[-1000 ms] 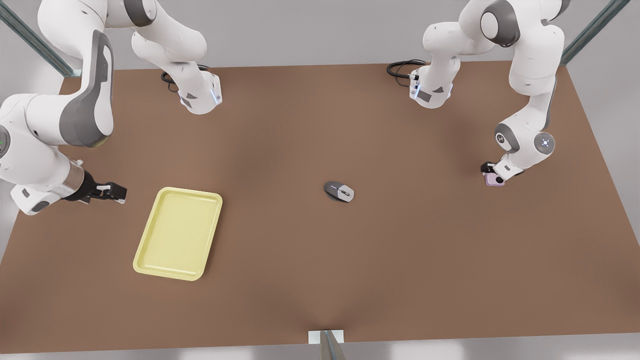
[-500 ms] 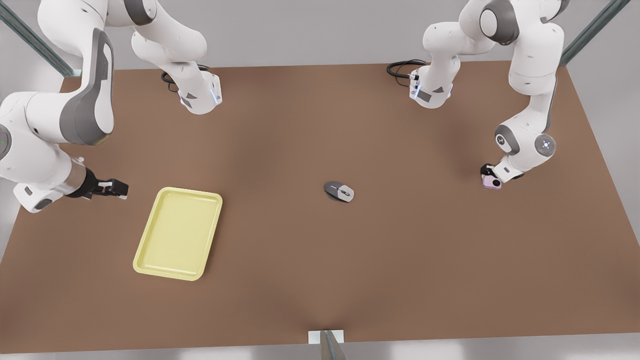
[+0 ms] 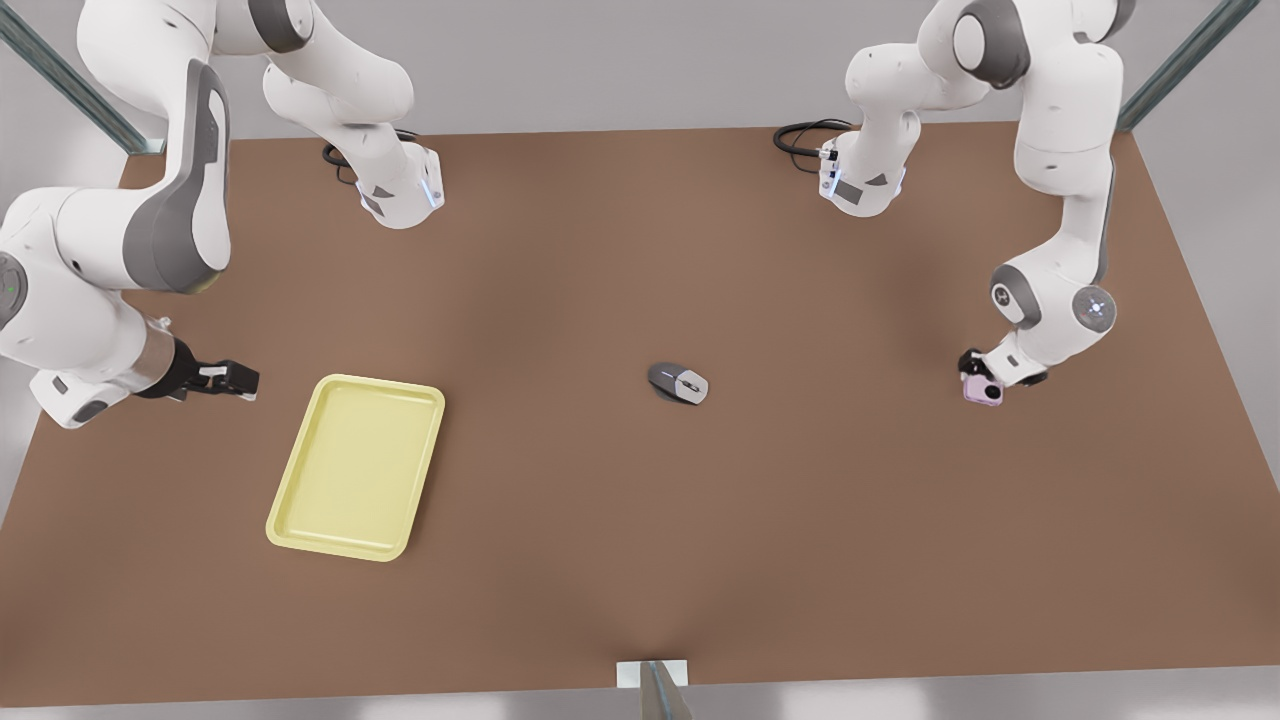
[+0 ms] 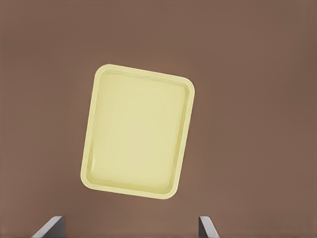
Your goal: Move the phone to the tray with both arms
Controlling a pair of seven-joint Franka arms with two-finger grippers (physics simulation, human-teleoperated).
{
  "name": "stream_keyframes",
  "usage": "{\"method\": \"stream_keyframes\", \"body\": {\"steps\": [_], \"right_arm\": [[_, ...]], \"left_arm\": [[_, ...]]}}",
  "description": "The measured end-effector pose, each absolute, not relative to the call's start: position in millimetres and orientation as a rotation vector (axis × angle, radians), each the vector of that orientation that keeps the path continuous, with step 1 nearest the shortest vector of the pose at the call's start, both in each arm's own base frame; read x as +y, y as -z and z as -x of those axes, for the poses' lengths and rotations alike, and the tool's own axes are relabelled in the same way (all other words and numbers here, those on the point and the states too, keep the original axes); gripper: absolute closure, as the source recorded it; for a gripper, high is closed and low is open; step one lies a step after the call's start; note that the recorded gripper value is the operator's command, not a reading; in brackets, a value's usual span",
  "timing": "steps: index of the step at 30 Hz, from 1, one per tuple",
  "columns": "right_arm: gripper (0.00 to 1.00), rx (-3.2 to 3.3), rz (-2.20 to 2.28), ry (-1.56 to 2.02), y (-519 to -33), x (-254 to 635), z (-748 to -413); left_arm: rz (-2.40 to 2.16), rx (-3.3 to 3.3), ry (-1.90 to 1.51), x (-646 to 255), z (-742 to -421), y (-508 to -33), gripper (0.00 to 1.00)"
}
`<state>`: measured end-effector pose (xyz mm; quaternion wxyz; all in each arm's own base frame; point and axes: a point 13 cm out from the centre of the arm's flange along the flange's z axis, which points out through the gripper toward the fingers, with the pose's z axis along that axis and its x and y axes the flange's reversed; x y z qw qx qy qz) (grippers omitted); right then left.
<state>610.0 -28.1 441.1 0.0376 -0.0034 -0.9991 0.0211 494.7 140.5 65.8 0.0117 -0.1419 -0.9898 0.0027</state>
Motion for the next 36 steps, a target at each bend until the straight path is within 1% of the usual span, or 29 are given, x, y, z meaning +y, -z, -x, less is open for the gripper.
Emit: {"method": "stream_keyframes", "body": {"steps": [3, 4, 6, 9, 11, 13, 15, 17, 21, 23, 25, 29, 30, 31, 34, 36], "right_arm": [[0.00, -3.072, 0.000, -0.056, -444, -22, -610], [0.00, -3.073, -0.007, -0.051, -444, -18, -611], [0.00, -3.070, -0.008, -0.043, -443, -16, -611], [0.00, -3.077, -0.004, -0.037, -445, -16, -614], [0.00, -3.083, -0.009, -0.035, -447, -13, -616], [0.00, -3.085, -0.012, -0.034, -447, -12, -617], [0.00, -3.085, -0.009, -0.033, -446, -12, -617], [0.00, -3.085, -0.008, -0.034, -446, -13, -617], [0.00, -3.085, -0.006, -0.036, -445, -14, -618], [0.00, -3.094, -0.005, -0.038, -449, -14, -619], [0.00, -3.086, -0.003, -0.044, -444, -17, -619], [0.00, -3.069, -0.007, -0.057, -428, -18, -616], [0.00, -3.070, -0.008, -0.057, -426, -18, -616], [0.00, -3.072, -0.009, -0.057, -425, -18, -617], [0.00, -3.076, -0.012, -0.055, -424, -16, -619], [0.00, -3.081, -0.013, -0.054, -425, -15, -620]], "left_arm": [[0.576, -3.102, -0.041, 82, -541, -91, 0.21], [0.644, -3.095, -0.050, 49, -554, -100, 0.21], [0.777, -3.069, -0.076, -28, -570, -121, 0.21], [0.969, -3.011, -0.100, -167, -578, -151, 0.21], [1.060, -2.988, -0.094, -266, -592, -168, 0.21], [1.119, -2.984, -0.117, -375, -609, -175, 0.21], [1.104, -2.982, -0.199, -465, -603, -171, 0.21], [1.025, -3.008, -0.297, -530, -596, -169, 0.21], [0.767, -3.054, -0.346, -579, -572, -139, 0.21], [0.665, -3.080, -0.327, -594, -561, -110, 0.21], [0.571, -3.119, -0.306, -599, -560, -86, 0.21], [0.422, -3.184, -0.301, -612, -555, -56, 0.19], [0.384, -3.197, -0.308, -615, -555, -53, 0.04], [0.346, -3.209, -0.321, -618, -557, -53, 0.00], [0.233, -3.240, -0.360, -623, -563, -60, 0.00], [0.161, -3.253, -0.377, -624, -569, -75, 0.00]]}}
